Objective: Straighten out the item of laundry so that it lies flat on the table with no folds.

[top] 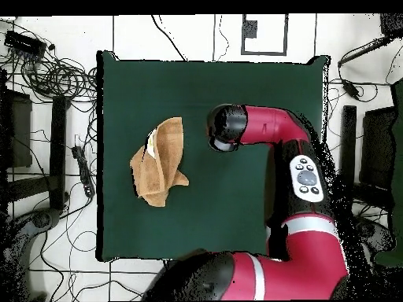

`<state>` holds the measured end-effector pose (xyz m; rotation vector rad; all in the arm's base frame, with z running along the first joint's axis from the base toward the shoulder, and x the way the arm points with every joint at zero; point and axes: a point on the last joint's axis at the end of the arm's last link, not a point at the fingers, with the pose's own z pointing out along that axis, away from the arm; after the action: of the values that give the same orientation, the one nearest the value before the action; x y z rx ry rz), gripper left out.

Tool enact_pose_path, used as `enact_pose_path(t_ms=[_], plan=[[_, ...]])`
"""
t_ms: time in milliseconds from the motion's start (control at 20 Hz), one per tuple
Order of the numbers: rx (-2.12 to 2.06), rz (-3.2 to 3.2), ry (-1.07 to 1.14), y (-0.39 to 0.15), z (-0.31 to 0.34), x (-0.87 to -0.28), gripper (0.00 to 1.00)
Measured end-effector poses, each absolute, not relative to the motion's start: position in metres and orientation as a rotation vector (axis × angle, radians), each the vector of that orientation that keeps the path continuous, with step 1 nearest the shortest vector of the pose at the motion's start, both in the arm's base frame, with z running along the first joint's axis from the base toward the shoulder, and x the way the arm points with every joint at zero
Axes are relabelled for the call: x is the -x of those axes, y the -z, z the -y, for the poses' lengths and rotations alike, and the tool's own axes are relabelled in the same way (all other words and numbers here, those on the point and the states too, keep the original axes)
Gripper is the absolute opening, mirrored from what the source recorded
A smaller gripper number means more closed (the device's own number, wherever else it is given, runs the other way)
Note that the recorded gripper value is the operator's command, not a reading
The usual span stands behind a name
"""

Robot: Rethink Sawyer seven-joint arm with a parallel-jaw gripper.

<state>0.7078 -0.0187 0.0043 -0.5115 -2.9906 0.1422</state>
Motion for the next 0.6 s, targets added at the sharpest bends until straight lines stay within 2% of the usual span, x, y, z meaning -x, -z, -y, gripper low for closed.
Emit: enact_pose_path(t_ms=[100, 150, 600], plan=[[0.526, 3.004, -0.158, -0.014, 0.032, -0.711, 0.0], [0.524, 3.013, -0.168, -0.018, 0.035, -0.713, 1.0], [0.499, 3.027, -0.175, -0.022, 0.03, -0.715, 1.0]])
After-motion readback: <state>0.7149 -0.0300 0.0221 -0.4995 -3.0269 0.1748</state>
